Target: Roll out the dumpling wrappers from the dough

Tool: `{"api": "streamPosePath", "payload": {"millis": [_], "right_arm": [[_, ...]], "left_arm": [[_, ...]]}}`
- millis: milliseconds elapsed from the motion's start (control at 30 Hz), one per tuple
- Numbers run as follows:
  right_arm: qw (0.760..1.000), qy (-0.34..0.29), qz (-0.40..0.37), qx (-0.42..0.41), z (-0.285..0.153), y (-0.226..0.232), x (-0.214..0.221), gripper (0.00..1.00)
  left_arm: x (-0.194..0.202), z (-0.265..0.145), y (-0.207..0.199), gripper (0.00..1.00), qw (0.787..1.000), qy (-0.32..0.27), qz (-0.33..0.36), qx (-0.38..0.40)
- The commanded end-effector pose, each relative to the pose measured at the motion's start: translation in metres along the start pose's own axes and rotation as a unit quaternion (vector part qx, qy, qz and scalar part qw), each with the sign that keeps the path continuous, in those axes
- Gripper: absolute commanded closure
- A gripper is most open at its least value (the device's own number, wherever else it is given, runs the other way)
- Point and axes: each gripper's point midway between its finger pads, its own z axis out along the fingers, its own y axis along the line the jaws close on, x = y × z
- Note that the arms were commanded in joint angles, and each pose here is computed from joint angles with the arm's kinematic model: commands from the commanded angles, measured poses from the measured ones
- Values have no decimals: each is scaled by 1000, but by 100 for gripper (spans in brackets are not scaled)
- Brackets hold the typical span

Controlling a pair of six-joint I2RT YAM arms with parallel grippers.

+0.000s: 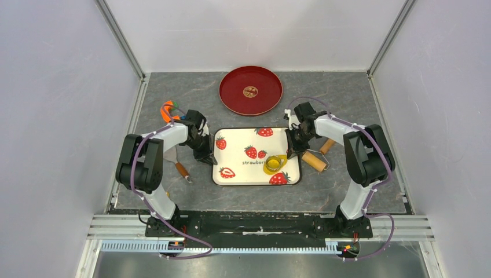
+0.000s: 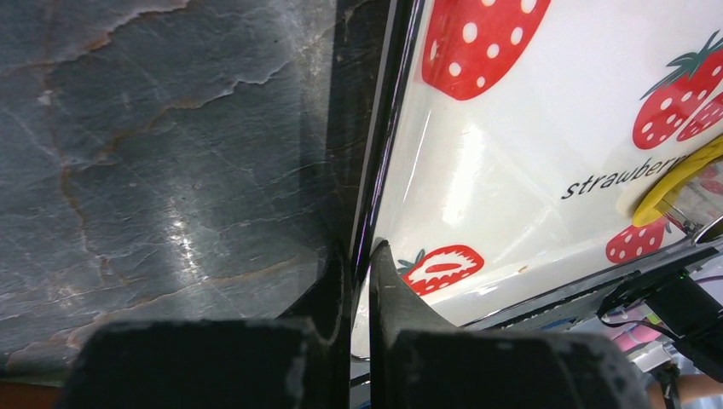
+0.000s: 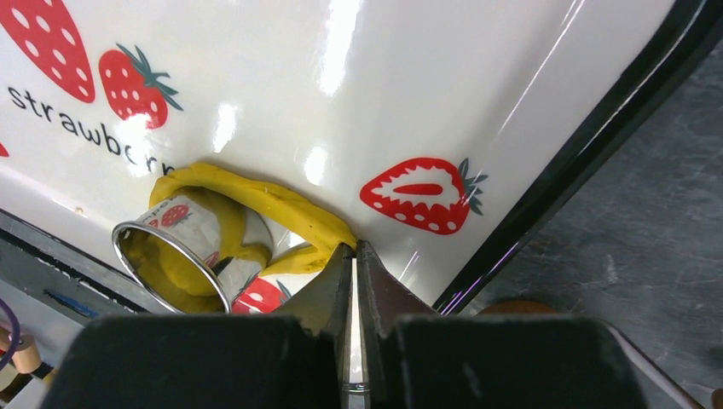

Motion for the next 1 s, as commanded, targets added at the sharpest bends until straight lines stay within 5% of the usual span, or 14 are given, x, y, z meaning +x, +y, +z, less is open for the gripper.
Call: {"api": "streamPosePath", "payload": {"millis": [0,400,667,967], "right_arm": [[998,-54,-10,35,-2,-17,-34,94],[999,-48,-7,2,-6,-6,-32,81],[1000,-21,-10,-5,2,-8,-8,62],[998,13,-46,48,15,-21,11,58]], "left_arm": [[2,16,13,98,999,9,25,-42],[2,17,12,98,999,10,28,-42],[1,17,12,98,999,11,30,-42],[1,17,11,98,999,12,30,-43]]}}
